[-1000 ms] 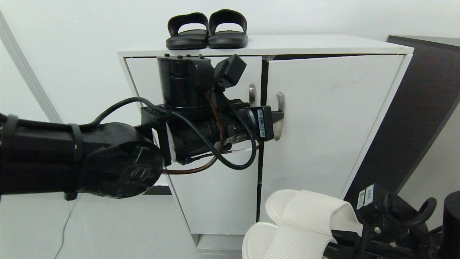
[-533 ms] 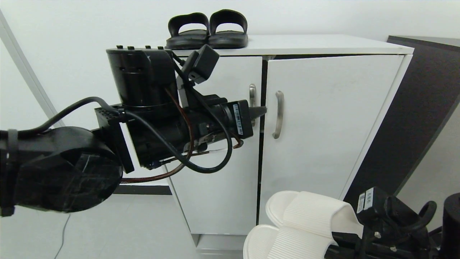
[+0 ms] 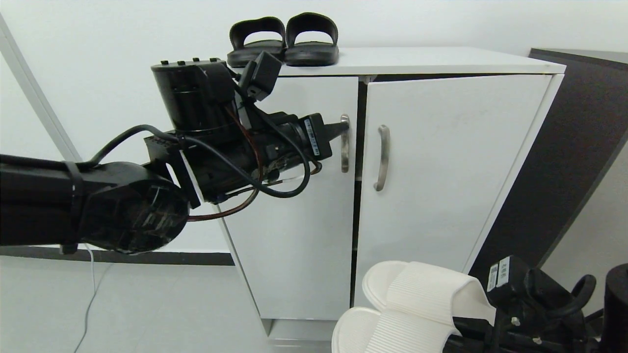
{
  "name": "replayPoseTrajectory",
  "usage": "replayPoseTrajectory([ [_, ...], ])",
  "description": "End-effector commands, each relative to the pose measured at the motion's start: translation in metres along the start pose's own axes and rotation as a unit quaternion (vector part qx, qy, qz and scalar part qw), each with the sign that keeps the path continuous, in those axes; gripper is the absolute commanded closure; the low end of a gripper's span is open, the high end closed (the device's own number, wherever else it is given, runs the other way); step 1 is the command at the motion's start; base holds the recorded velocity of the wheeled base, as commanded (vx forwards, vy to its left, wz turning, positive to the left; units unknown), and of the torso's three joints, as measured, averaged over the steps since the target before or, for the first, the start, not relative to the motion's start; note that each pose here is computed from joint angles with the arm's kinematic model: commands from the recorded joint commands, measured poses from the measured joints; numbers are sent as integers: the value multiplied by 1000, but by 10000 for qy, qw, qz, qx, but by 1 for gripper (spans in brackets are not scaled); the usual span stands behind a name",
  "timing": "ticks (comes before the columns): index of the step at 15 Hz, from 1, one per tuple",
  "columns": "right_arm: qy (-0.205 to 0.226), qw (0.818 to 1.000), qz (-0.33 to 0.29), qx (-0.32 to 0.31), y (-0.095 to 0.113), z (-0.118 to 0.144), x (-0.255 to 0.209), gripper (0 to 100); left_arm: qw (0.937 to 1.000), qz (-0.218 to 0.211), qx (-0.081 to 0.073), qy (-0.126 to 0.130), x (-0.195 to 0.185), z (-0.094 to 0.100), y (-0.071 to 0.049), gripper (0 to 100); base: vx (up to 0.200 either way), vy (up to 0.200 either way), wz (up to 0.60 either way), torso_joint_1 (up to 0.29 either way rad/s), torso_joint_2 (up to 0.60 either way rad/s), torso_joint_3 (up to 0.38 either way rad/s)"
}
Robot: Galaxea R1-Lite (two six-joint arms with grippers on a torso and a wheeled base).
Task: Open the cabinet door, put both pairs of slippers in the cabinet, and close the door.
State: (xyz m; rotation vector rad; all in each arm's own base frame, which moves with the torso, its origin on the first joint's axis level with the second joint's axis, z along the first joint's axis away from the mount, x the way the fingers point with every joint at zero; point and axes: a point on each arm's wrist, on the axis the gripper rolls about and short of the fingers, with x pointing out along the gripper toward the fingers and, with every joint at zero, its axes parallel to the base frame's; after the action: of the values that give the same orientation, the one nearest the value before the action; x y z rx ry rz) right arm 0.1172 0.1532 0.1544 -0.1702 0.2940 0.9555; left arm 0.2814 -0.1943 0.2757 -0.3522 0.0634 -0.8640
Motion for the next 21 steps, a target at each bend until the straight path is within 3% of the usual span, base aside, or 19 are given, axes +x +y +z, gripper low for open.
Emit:
replayPoseTrajectory([
  [1,15,10000,5,-2,0,-1,0,100,9999,23,-123,-2,20,-4,10,100,0,0,0,0,0,0],
  [6,30,10000,6,-70,0,-1,0,100,9998,-42,-180,-41,46,-9,15,100,0,0,0,0,0,0],
  [12,39,10000,-18,-80,0,-1,0,100,9997,-141,-190,-21,53,-13,6,100,-33,0,0,0,-1,0],
  [15,31,10000,-11,-85,1,-1,0,100,9993,-311,-206,88,42,-19,-13,100,-200,0,0,2,-1,4],
  [19,36,9999,98,-130,5,-2,-2,100,9960,-876,-183,67,27,-27,-41,100,-200,0,0,1,4,4],
  [21,28,9999,98,-130,5,-2,-2,100,9959,-892,-173,25,28,-28,-41,100,-100,0,0,1,1,4],
])
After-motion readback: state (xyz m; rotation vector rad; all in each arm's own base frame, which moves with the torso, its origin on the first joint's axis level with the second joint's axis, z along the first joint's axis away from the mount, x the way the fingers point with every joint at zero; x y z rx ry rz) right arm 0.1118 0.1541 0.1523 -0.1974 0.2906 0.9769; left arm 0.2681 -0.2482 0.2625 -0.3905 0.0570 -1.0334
